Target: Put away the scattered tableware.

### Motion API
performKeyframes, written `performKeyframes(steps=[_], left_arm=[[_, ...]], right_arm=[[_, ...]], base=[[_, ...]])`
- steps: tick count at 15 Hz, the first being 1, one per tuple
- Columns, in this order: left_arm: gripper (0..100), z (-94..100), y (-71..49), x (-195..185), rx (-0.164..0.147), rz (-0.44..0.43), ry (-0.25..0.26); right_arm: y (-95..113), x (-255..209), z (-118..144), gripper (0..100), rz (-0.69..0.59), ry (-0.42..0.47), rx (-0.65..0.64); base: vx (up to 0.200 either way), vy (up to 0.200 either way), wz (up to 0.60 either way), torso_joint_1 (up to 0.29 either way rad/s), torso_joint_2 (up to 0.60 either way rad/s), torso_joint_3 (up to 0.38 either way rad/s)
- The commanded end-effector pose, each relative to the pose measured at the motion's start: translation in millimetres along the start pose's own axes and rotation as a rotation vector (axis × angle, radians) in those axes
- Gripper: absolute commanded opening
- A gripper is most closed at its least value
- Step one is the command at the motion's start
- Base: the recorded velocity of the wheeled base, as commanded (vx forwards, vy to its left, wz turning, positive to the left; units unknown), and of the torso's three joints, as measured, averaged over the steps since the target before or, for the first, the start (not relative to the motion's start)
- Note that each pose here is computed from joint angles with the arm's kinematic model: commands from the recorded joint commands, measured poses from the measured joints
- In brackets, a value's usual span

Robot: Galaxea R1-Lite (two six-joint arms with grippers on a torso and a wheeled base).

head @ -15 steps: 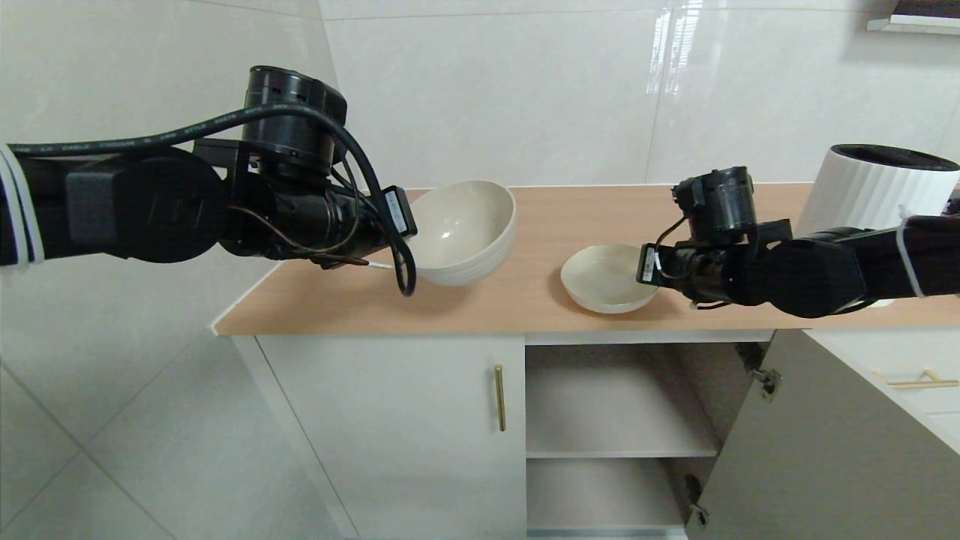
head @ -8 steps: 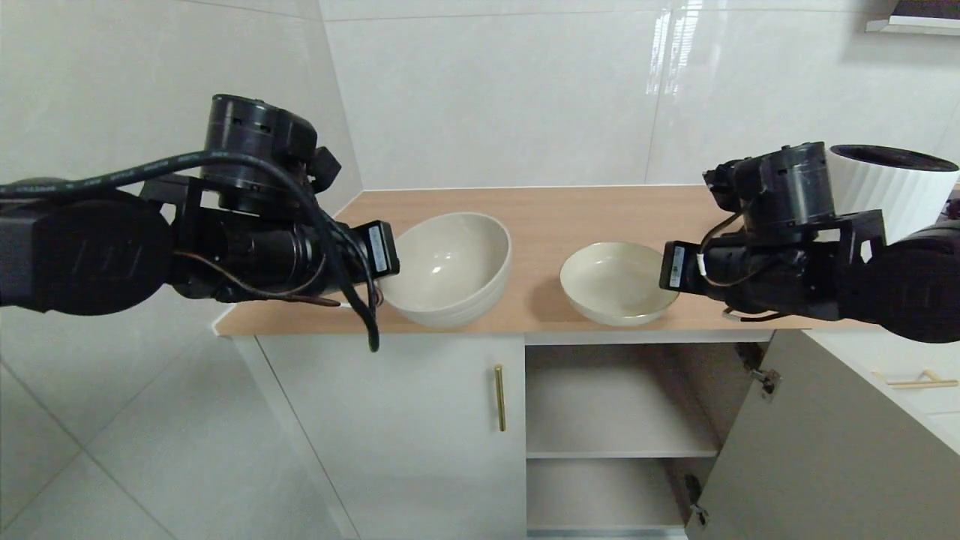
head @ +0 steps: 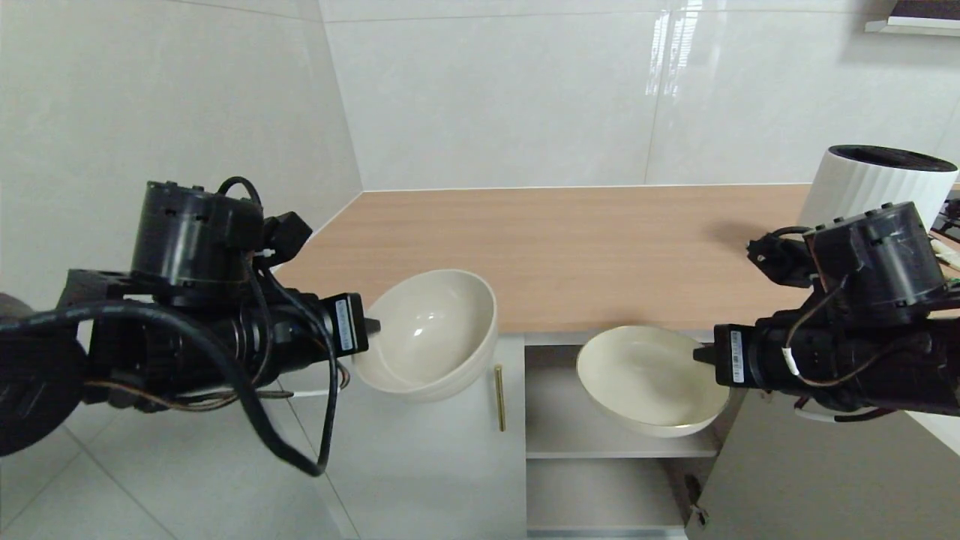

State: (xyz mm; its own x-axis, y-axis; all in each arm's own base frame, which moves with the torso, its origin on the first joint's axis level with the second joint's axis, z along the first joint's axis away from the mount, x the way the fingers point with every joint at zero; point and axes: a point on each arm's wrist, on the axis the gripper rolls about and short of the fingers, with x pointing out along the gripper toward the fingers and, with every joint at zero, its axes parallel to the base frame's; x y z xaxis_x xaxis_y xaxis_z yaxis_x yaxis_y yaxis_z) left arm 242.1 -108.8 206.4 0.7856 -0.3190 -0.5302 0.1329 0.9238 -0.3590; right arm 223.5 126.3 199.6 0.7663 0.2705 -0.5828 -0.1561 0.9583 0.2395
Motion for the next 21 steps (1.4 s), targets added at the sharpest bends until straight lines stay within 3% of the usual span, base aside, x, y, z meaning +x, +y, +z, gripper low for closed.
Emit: performKeyframes(steps=[1, 7, 9, 21], left_arm=[[0, -14.5, 7.7, -17, -0.002, -0.002, 0.009], [0, -30.9, 14.7, -6, 0.002, 0.023, 0.083], [0, -33.0, 16.0, 0, 0.001, 0.035, 0.101], [0, -33.8, 16.1, 7, 0.006, 0.043, 0.117]], right_arm=[[-5, 4, -14, 0, -0.012, 0.034, -0.005], [-11, 11, -22, 0, -0.037, 0.056, -0.003], [-13, 17, -22, 0, -0.047, 0.059, 0.002], [-13, 29, -26, 0, -0.075, 0.072, -0.003]], base=[[0.000, 0.000, 0.00, 0.000, 0.00, 0.000], [0.000, 0.000, 0.00, 0.000, 0.00, 0.000], [-0.200, 0.000, 0.00, 0.000, 0.00, 0.007], [-0.017, 0.000, 0.00, -0.014, 0.04, 0.021]])
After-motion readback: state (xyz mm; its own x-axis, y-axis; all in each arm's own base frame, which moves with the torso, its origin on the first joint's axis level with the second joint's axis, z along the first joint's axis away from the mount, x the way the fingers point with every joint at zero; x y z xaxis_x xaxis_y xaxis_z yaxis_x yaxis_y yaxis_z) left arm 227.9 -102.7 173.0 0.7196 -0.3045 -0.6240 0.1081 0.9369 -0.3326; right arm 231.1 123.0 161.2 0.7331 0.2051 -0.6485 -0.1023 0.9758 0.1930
